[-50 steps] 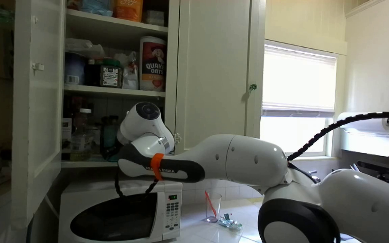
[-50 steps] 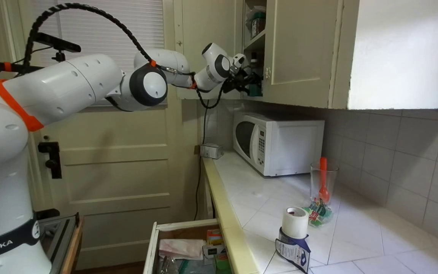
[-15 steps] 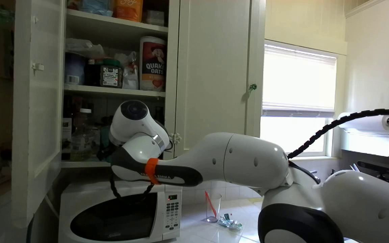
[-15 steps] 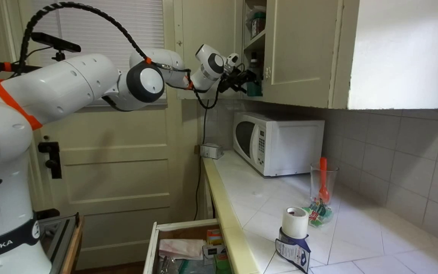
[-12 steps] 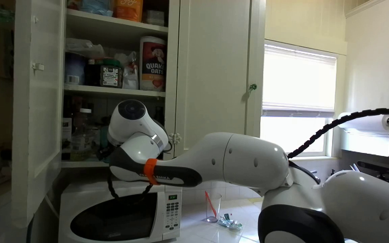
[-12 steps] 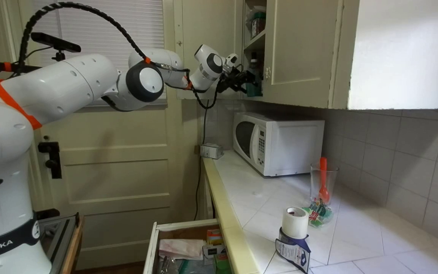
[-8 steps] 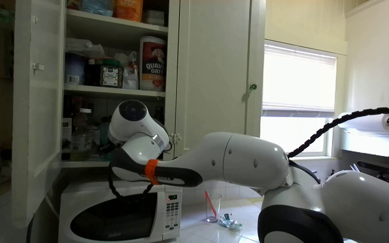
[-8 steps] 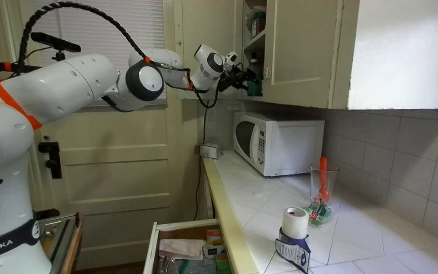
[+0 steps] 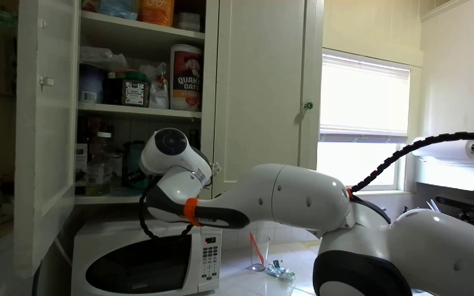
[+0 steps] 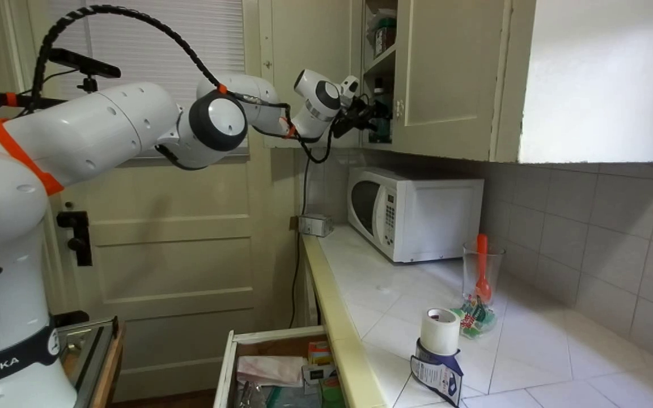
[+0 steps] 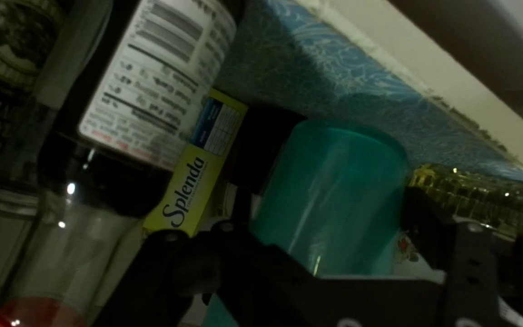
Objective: Put the cup inside the cupboard
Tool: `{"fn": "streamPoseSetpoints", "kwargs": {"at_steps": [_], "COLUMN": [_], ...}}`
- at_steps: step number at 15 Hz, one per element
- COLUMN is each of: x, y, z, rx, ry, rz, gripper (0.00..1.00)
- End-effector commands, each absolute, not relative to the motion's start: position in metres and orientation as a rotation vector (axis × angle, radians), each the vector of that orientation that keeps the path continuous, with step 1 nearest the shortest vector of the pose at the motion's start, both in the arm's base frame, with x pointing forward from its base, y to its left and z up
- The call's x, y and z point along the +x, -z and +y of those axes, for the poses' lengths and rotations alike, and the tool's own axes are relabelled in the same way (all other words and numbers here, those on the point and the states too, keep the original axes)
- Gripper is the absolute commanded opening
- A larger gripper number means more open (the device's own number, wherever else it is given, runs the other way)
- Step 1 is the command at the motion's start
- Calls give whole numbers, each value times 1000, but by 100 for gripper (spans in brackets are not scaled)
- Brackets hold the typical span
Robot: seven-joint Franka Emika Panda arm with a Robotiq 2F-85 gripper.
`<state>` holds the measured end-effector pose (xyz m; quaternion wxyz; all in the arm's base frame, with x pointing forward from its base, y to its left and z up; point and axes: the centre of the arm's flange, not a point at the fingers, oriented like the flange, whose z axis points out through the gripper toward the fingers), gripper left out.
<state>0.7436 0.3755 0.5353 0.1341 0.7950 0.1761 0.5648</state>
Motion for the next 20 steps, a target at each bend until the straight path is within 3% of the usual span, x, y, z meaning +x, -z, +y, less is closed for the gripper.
{"fn": "streamPoseSetpoints", "kwargs": {"at_steps": [1, 5, 7, 10, 20], "x": [813, 814, 813, 811, 797], "y": [-539, -535, -535, -535, -529], "z": [406, 407, 409, 410, 419], "rx": [2308, 2311, 2316, 2317, 2449], "ry": [-1666, -1652, -1643, -1637, -1496], "rz": [500, 512, 523, 526, 447], "gripper": [56, 56, 95, 100, 100]}}
